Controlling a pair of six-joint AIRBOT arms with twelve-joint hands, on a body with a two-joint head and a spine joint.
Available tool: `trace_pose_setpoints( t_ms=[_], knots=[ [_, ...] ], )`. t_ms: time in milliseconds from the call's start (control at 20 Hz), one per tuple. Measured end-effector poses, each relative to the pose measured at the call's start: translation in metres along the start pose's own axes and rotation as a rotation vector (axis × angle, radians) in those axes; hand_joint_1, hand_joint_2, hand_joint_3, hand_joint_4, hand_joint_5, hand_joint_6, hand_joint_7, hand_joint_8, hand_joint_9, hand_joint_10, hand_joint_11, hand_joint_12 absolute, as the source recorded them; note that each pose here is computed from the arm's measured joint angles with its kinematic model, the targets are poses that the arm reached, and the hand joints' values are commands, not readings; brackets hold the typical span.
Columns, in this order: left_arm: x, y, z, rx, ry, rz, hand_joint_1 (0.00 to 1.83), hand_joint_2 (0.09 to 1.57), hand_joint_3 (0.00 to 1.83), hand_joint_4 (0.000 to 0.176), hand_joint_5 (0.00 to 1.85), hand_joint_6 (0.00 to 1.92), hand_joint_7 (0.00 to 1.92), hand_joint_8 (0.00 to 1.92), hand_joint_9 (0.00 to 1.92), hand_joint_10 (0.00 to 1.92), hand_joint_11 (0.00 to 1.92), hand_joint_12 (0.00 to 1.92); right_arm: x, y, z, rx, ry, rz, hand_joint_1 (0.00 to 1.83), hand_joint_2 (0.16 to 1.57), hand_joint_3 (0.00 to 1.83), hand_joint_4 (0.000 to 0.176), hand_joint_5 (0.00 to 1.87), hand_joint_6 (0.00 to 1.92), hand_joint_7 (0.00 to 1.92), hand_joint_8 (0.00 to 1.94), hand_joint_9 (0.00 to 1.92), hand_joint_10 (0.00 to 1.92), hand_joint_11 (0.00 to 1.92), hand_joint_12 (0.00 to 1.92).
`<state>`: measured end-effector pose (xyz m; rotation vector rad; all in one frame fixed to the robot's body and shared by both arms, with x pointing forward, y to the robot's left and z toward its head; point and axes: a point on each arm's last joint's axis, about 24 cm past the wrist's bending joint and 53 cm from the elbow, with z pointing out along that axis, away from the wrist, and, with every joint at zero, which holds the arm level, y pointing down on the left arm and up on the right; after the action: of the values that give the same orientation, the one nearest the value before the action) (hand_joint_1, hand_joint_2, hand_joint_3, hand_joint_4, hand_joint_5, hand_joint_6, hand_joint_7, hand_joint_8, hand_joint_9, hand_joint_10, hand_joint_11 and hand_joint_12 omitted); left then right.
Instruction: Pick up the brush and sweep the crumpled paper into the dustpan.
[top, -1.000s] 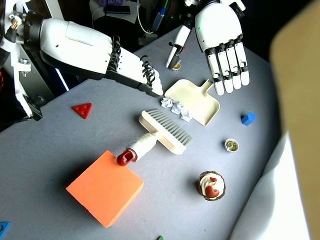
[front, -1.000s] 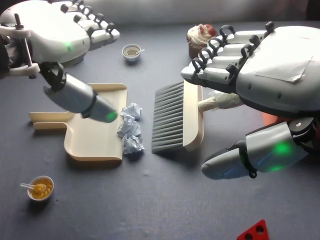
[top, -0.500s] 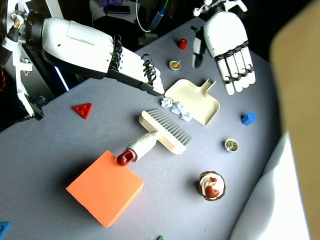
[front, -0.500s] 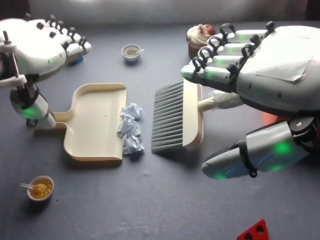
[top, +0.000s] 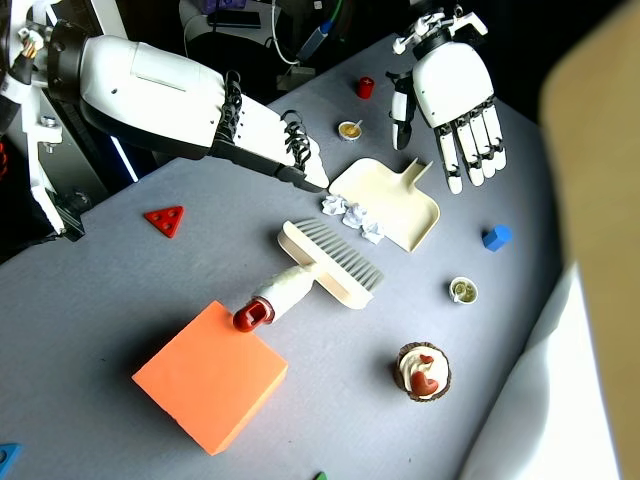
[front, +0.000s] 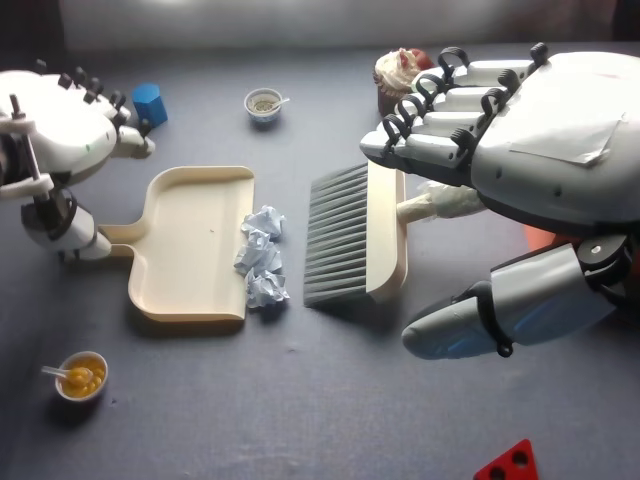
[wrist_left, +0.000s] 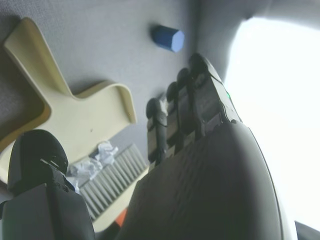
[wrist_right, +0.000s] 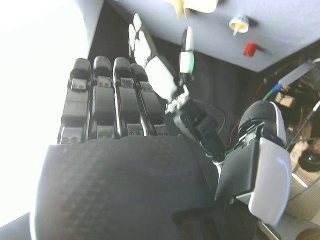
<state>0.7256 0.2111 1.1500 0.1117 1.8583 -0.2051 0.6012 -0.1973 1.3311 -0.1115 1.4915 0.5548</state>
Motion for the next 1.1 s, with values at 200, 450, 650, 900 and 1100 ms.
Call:
trace_pose_setpoints(
  t_ms=[200, 450, 650, 900, 1100],
  knots=[
    [0.013, 0.001, 0.005, -0.01, 0.017, -0.009, 0.8, 1.02, 0.0, 0.135, 0.37, 0.02, 0.18, 0.01, 0.16, 0.0, 0.15, 0.1, 0.0, 0.0, 0.0, 0.001, -0.001, 0.0, 0.0, 0.88, 0.0, 0.0, 0.15, 0.01, 0.17, 0.01, 0.18, 0.01, 0.13, 0.05],
    [0.018, 0.005, 0.011, -0.025, 0.016, 0.004, 0.83, 1.0, 0.0, 0.125, 0.42, 0.01, 0.19, 0.0, 0.18, 0.01, 0.18, 0.11, 0.0, 0.0, 0.0, 0.001, -0.001, 0.0, 0.0, 0.89, 0.0, 0.0, 0.15, 0.01, 0.18, 0.01, 0.19, 0.01, 0.16, 0.06],
    [0.025, 0.013, 0.012, -0.047, 0.026, 0.002, 0.8, 1.01, 0.0, 0.115, 0.42, 0.01, 0.17, 0.0, 0.16, 0.0, 0.17, 0.11, 0.002, 0.0, 0.0, 0.0, 0.005, -0.003, 0.0, 0.88, 0.0, 0.0, 0.14, 0.0, 0.17, 0.0, 0.17, 0.0, 0.13, 0.04],
    [0.036, 0.018, 0.013, -0.07, 0.039, -0.019, 0.8, 1.01, 0.0, 0.131, 0.47, 0.01, 0.15, 0.0, 0.15, 0.0, 0.16, 0.11, 0.001, 0.0, 0.0, 0.0, 0.003, -0.003, 0.0, 0.89, 0.0, 0.0, 0.15, 0.0, 0.18, 0.0, 0.18, 0.01, 0.13, 0.04],
    [0.04, 0.014, 0.015, -0.072, 0.038, -0.008, 0.84, 1.02, 0.0, 0.112, 0.57, 0.01, 0.21, 0.0, 0.18, 0.01, 0.17, 0.12, 0.001, 0.001, 0.0, -0.001, 0.003, -0.002, 0.0, 0.9, 0.01, 0.0, 0.15, 0.0, 0.17, 0.0, 0.17, 0.0, 0.11, 0.03]
  ],
)
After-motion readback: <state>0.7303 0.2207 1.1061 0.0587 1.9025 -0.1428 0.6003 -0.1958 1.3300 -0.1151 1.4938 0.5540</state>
